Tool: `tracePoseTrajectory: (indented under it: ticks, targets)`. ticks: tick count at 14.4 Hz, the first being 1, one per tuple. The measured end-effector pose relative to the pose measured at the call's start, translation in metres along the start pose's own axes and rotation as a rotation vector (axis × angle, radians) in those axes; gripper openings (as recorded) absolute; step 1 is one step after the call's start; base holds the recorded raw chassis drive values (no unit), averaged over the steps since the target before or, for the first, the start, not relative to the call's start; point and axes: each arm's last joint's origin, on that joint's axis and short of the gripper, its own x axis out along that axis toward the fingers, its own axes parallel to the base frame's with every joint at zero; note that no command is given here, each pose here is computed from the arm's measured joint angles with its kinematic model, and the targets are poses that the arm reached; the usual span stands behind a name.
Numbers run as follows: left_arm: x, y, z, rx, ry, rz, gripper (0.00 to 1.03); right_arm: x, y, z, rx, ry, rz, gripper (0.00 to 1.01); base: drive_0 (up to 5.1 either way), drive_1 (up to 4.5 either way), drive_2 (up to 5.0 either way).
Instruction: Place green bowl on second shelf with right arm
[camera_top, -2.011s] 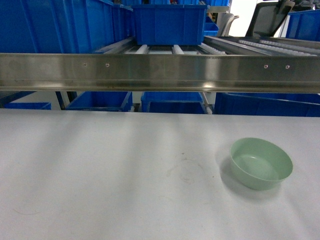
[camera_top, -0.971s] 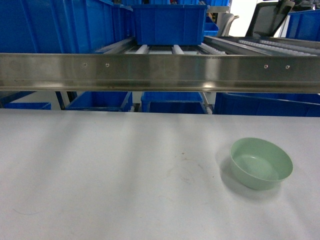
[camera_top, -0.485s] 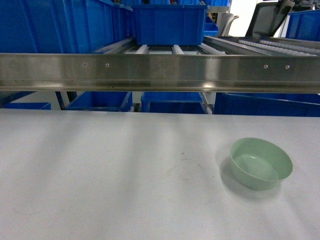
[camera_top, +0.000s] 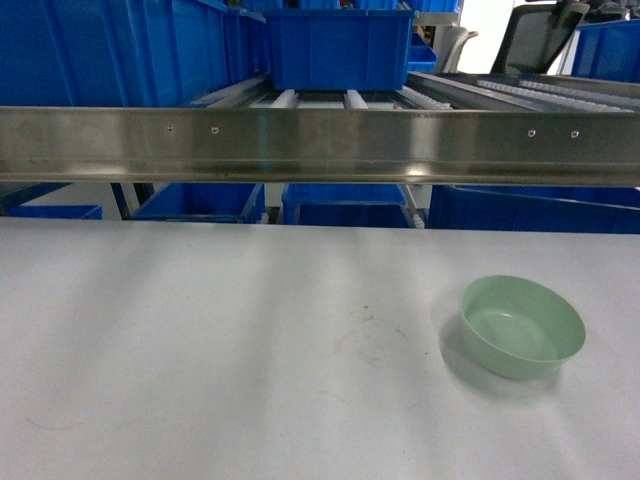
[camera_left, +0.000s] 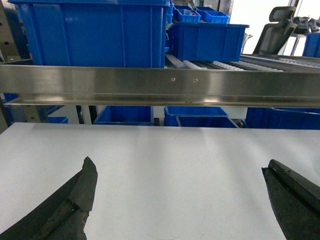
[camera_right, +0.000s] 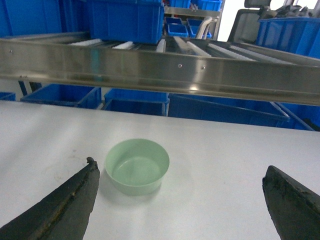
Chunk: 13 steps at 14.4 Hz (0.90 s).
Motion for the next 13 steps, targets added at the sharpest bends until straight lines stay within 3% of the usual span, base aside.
tracePoseTrajectory:
  ticks: [1, 3, 5, 8, 13]
  targets:
    - [0.0, 0.0, 0.0, 0.0, 0.0, 0.001, 0.98, 0.01, 0.001, -0.001, -0.017, 0.042, 0.021, 0.98, 0.0, 0.0, 0.0]
    - [0.0, 0.0, 0.0, 0.0, 0.0, 0.001, 0.98, 0.041, -0.002, 0.019, -0.038, 0.036, 0.023, 0.98, 0.0, 0.0, 0.0]
    - [0.0, 0.0, 0.0, 0.0, 0.0, 0.002, 0.98, 0.053, -0.001, 0.025, -0.049, 0.035, 0.03, 0.98, 0.0, 0.0, 0.0]
    - [0.0, 0.0, 0.0, 0.0, 0.0, 0.002, 0.98, 0.064, -0.002, 0.026, -0.06, 0.06, 0.043, 0.98, 0.0, 0.0, 0.0]
    - [0.0, 0.0, 0.0, 0.0, 0.0, 0.002, 0.98, 0.104, -0.002, 0.013, -0.071, 0.234, 0.078, 0.98, 0.0, 0.0, 0.0]
